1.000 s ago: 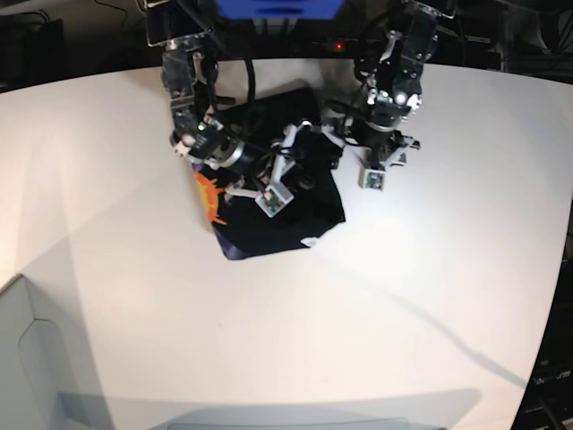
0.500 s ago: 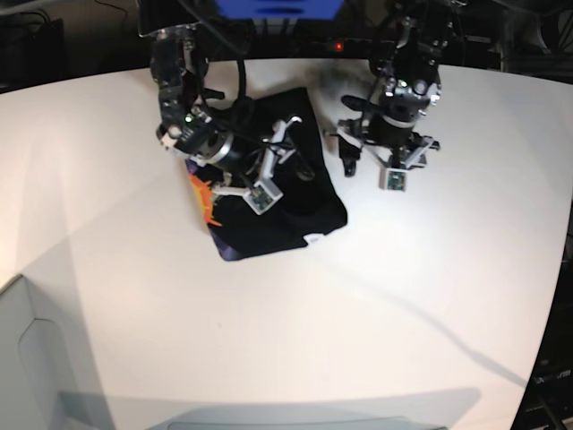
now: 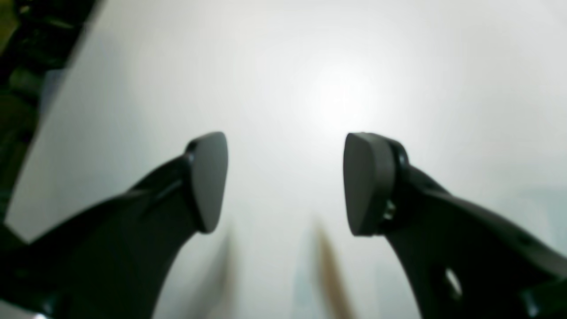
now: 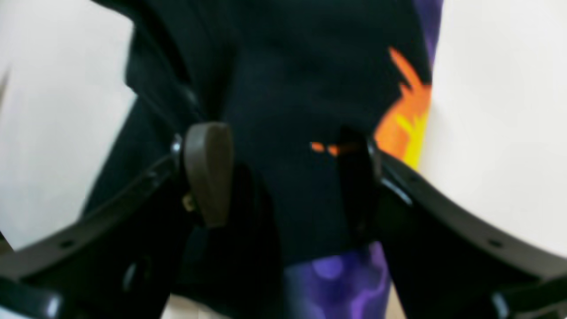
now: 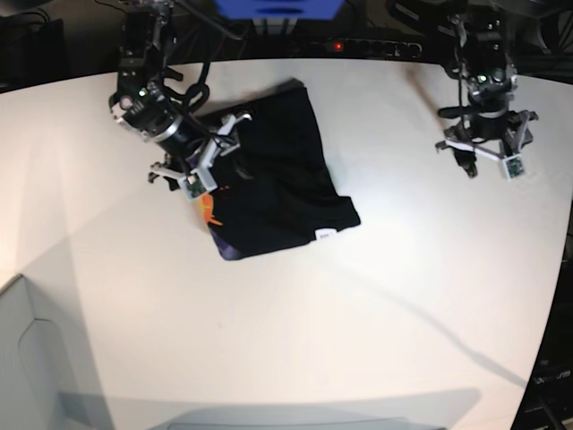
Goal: Fold the T-shirt properly
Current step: 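Release the shirt and pull both grippers back from the bundle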
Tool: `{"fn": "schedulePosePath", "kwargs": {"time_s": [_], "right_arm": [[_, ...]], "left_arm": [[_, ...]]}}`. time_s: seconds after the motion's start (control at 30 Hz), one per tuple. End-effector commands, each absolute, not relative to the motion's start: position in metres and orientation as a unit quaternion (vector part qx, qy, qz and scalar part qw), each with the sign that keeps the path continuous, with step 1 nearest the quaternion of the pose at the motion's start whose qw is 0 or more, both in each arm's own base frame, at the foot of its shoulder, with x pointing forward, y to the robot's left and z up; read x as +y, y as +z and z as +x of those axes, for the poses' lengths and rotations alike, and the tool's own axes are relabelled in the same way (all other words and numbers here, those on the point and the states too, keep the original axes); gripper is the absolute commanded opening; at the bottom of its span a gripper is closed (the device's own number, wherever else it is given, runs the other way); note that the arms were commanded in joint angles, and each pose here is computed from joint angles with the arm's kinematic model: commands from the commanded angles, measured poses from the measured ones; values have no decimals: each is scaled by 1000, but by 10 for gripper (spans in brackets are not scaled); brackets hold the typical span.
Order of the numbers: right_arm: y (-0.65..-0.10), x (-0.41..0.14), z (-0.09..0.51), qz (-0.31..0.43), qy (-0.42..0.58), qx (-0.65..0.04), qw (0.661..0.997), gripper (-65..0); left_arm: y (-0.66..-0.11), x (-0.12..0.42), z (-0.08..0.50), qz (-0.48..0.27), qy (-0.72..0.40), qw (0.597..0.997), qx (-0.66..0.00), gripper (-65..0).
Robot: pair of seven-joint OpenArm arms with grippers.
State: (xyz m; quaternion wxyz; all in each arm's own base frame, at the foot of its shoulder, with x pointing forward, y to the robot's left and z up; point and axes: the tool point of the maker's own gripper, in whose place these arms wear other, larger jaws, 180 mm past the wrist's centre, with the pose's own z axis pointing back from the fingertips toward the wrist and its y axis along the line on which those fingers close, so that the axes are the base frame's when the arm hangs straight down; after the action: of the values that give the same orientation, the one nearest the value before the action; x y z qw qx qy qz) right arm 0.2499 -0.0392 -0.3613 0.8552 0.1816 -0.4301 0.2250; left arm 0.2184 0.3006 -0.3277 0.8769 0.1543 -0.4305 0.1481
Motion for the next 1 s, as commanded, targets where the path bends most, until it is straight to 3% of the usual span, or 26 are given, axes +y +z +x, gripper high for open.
{"fn": "schedulePosePath", "kwargs": {"time_s": [0.0,0.33,0.77,0.97], "right_arm": [[-358,-34,246,194,227,-437,848,-269],[-369,13,195,253,266,-393,843,-269],[-319,81,164,308,412,-417,749,-269],[-315,31,218,237,361,-457,777,-269]], "left_arm": [[-316,304,223,162,143,867,-450,-252],[-316,303,225,160,143,866,-451,-252],[-318,304,223,162,144,868,-447,-252],[-317,305,222,163,144,868,-447,-252]]}}
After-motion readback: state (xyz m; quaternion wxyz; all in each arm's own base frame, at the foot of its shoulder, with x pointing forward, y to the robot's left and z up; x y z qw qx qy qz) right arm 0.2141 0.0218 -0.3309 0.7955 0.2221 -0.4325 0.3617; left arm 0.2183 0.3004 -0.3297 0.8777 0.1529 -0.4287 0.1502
